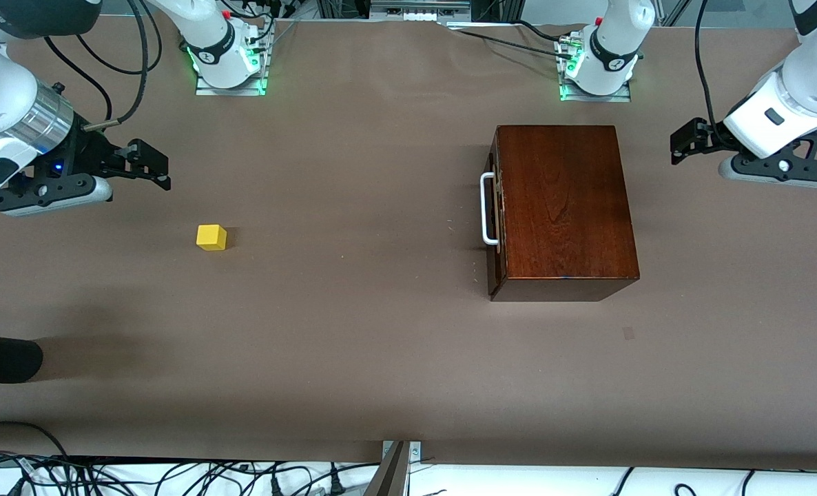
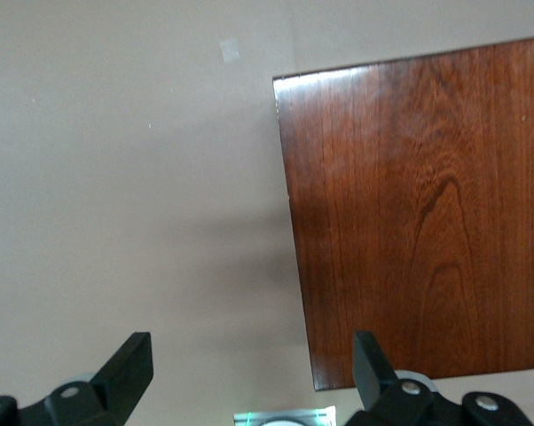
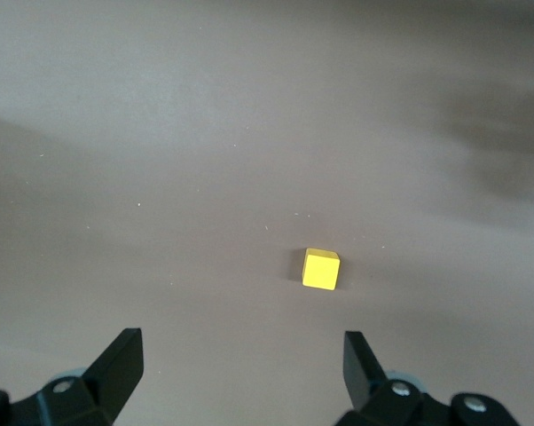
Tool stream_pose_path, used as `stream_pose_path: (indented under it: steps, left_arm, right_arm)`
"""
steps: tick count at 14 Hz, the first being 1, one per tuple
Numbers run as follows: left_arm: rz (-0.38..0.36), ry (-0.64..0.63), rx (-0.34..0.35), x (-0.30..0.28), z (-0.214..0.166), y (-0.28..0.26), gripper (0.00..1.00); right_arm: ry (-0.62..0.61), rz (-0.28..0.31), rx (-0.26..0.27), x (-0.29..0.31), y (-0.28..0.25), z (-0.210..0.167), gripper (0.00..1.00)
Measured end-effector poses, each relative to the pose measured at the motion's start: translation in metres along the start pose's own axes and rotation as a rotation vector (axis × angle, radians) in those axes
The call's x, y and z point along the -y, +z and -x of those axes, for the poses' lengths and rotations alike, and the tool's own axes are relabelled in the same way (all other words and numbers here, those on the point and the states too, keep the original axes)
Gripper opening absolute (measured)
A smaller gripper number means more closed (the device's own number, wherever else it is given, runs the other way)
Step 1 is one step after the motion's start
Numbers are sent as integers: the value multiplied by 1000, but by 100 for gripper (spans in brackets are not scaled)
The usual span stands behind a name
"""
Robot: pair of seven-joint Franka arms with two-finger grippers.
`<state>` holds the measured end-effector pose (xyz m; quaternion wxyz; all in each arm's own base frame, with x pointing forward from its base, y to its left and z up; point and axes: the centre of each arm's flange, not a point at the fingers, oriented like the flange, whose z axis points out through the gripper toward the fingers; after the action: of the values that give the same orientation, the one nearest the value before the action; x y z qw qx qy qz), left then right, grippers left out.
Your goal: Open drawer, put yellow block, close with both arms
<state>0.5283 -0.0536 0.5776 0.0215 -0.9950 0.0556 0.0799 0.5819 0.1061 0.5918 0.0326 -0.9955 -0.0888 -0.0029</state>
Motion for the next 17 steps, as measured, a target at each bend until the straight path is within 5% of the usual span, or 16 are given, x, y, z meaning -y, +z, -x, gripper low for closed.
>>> stream_pose_path:
  steps: [7, 12, 17]
  left_arm:
    - [61, 74, 85, -124, -20, 35, 100]
    - [63, 34, 105, -254, -49, 75, 100]
    - [-60, 37, 46, -339, -55, 141, 100]
  right_arm:
    - [87, 17, 71, -52, 2, 12, 100]
    - [66, 83, 12, -50, -3, 4, 100]
    - [54, 103, -20, -46, -6, 0, 100]
